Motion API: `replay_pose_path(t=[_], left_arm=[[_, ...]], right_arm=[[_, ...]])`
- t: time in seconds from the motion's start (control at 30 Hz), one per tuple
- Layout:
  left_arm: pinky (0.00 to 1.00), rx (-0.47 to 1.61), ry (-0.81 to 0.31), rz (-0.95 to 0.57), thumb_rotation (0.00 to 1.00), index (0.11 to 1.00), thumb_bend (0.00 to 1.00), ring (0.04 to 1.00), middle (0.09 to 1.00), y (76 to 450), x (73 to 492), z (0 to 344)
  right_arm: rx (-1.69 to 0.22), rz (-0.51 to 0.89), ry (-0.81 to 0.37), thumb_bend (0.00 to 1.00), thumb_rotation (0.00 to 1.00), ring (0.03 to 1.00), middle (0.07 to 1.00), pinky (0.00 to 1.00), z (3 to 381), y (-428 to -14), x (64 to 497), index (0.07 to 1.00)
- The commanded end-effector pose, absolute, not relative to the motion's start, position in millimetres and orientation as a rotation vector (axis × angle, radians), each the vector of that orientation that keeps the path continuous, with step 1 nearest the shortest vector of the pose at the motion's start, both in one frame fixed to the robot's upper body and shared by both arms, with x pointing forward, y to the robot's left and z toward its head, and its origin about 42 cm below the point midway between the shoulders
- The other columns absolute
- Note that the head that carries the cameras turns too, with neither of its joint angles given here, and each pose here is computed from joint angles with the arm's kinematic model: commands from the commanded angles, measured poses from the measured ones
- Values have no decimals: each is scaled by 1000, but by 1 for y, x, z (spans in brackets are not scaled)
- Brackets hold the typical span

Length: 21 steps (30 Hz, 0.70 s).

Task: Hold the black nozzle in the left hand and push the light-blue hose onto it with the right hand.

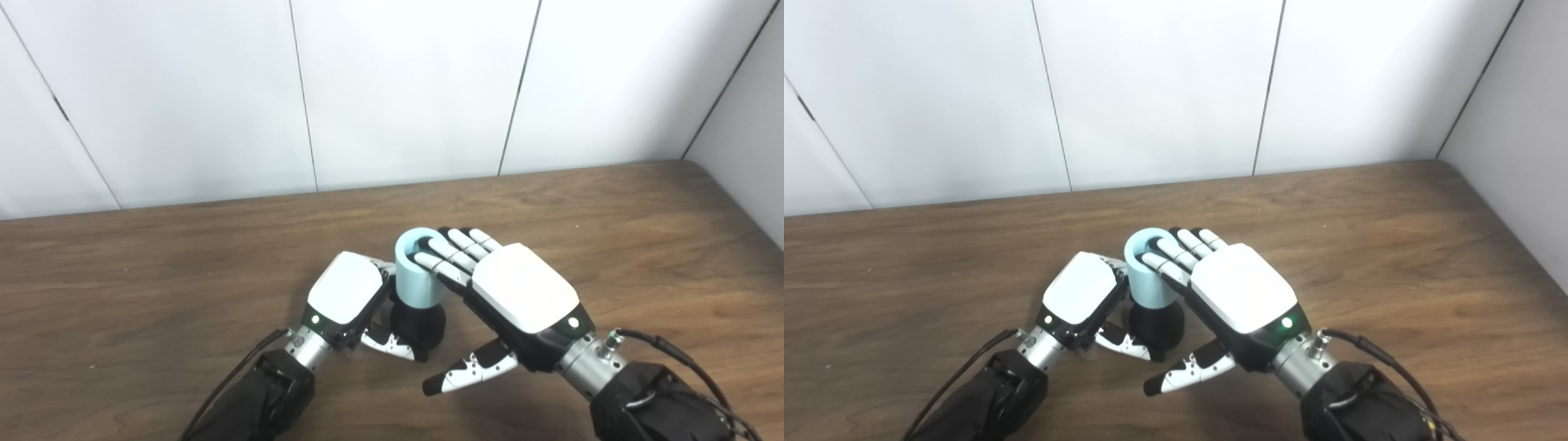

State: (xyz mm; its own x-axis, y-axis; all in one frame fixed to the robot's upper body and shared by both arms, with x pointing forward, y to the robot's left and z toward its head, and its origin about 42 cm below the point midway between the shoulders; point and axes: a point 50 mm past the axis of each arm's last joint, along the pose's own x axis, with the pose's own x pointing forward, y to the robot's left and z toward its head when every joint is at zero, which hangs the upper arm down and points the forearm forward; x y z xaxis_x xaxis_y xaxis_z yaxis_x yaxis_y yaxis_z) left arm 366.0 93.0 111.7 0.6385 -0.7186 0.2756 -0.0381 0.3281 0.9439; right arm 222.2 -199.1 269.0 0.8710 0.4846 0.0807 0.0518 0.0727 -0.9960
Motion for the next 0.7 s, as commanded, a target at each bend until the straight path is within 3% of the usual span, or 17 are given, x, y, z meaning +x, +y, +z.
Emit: replay_pose_path(t=[0.0,0.67], left_arm=[[298,1164,-449,-747,0,523,514,336,408,109,265,-1],[278,1177,-444,-754,0,520,514,317,401,109,266,0]], right_arm=[[-1524,703,-188,859,741,936,911,933,223,-197,217,863],[-1537,807,-112,945,798,913,903,920,221,-199,217,864]])
